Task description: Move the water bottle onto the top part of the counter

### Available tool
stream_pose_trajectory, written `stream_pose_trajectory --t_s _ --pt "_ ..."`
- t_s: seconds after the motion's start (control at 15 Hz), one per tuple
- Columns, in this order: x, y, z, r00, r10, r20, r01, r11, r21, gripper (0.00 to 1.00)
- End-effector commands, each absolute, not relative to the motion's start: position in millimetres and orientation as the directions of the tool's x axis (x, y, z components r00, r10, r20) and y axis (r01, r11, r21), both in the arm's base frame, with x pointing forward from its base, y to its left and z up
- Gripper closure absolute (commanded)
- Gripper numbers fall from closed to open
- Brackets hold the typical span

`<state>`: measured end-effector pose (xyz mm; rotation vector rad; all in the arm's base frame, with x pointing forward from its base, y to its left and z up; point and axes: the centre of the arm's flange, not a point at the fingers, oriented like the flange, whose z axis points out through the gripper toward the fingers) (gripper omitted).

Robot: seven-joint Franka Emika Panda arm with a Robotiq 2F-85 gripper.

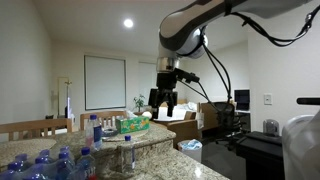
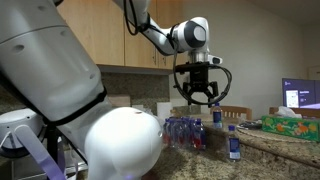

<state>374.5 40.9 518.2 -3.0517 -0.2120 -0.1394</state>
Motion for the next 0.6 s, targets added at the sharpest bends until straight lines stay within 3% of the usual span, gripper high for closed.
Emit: stream_pose_trajectory --t_s 0.0,0.53 --pt "381.8 42.4 515.5 0.987 0.137 0.084 0.143 -0.987 -0.073 0.00" --pt "429.6 99.5 525.7 0.976 0.096 0.197 0.101 -0.995 -0.016 0.00"
